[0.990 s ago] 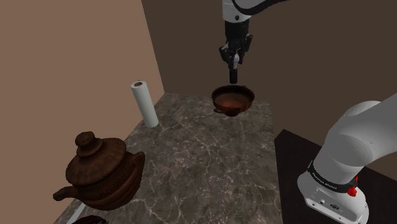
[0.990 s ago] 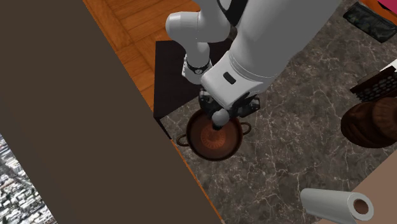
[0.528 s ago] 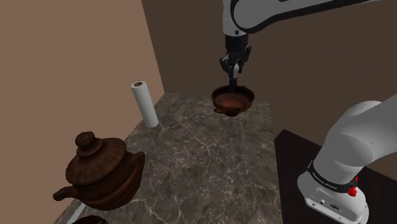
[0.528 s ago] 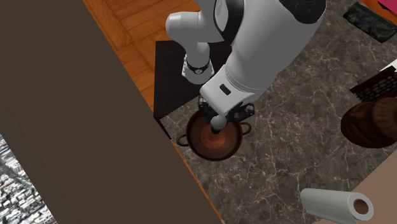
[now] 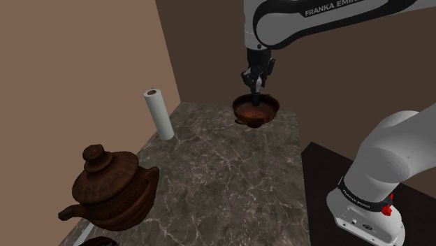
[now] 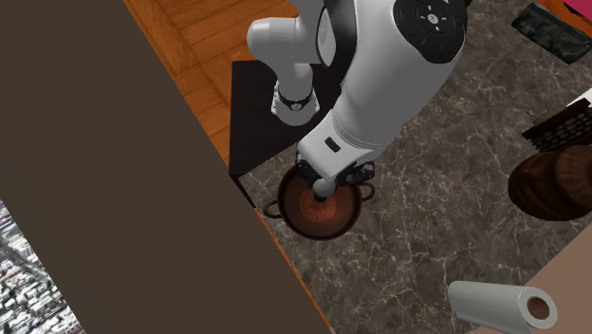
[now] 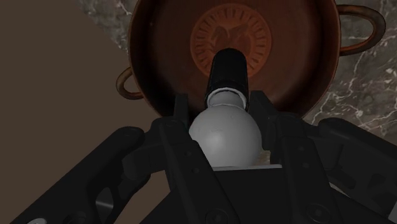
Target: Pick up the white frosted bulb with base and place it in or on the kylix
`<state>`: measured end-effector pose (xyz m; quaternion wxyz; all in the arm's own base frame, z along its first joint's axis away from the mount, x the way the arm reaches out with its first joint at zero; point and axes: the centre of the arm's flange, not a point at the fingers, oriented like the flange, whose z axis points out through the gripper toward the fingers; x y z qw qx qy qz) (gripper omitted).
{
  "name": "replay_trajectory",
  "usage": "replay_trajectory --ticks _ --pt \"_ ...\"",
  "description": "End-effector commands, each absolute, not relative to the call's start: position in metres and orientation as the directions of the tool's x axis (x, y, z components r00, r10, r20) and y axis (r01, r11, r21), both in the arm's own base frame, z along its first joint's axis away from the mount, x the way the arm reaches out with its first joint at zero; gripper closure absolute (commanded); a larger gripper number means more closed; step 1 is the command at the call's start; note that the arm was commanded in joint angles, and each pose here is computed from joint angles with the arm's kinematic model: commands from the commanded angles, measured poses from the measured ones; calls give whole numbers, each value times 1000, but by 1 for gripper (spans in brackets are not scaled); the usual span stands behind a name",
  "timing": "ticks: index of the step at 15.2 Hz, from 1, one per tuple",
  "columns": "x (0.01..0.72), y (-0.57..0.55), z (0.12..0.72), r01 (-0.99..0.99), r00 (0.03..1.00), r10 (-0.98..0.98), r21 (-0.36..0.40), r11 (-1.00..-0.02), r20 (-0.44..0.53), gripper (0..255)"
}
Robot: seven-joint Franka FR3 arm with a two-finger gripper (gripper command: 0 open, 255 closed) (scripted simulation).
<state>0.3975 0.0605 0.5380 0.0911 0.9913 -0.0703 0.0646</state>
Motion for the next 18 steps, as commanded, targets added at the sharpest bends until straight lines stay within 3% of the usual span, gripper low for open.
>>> replay_trajectory --ticks 1,4,5,10,14,18 --pt "398 60 538 -151 982 -127 171 -974 141 255" --pt "398 60 538 -151 982 -127 171 -974 141 255" --pt "398 60 538 -151 982 -127 171 -974 141 0" --pt "398 60 538 -151 982 -127 171 -974 141 0" --pt "392 70 586 -151 982 -127 171 -974 141 0" --pt "392 70 586 -151 982 -127 171 -974 141 0"
